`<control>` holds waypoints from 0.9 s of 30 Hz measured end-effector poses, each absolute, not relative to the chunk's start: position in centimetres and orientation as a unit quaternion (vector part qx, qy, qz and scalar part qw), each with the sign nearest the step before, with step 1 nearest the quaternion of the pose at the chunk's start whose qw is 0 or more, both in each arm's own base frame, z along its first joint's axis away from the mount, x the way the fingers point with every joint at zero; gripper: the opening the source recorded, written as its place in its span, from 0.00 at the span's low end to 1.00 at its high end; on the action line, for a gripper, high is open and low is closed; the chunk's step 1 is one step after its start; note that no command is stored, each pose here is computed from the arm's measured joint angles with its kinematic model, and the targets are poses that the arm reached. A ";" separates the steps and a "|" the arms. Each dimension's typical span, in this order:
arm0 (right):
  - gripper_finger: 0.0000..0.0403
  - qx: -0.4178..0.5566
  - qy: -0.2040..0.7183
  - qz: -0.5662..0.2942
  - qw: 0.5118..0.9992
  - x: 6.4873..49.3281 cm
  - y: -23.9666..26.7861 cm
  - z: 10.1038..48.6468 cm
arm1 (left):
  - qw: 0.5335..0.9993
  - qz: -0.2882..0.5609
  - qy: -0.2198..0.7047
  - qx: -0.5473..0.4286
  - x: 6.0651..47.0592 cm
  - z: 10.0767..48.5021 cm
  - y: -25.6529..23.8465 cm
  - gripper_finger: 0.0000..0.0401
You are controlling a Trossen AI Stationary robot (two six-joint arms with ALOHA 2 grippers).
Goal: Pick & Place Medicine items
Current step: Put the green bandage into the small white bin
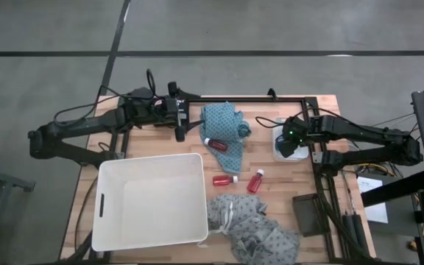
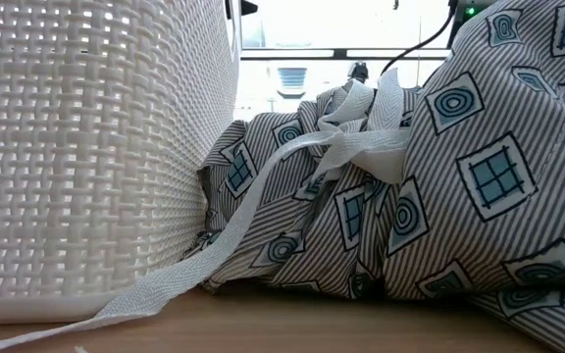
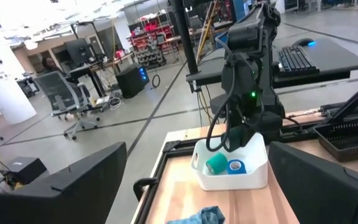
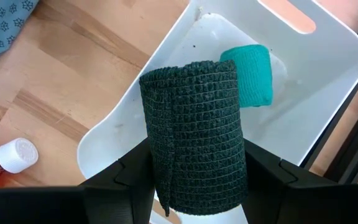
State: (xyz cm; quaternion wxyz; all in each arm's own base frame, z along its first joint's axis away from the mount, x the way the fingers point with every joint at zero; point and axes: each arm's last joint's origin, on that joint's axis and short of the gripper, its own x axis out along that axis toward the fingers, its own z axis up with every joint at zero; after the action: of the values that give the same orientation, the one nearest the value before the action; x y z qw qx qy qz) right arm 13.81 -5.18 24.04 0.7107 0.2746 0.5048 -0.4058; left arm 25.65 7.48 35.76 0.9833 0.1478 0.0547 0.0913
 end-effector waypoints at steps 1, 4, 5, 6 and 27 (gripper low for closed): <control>0.44 0.275 0.505 -0.406 0.711 13.8 -5.2 24.0 | 0.983 0.091 0.059 0.147 25.6 35.7 7.5 0.99; 0.44 0.275 0.504 -0.406 0.711 13.8 -5.2 24.0 | 0.983 0.089 0.071 0.144 25.6 35.4 7.5 0.99; 0.44 0.275 0.504 -0.406 0.711 13.8 -5.2 24.0 | 0.983 0.088 0.075 0.143 25.6 35.4 7.5 0.99; 0.44 0.275 0.504 -0.406 0.711 13.8 -5.2 24.0 | 0.983 0.088 0.078 0.143 25.6 35.3 7.5 0.99; 0.44 0.275 0.502 -0.405 0.712 13.9 -5.2 24.1 | 0.983 0.085 0.087 0.140 25.5 35.1 7.4 0.98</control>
State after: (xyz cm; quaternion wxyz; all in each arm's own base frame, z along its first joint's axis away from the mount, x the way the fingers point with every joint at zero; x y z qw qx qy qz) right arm 13.86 -5.19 24.05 0.7124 0.2751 0.5024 -0.4055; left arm 25.54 7.37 35.14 0.9827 0.1400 0.0868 0.0846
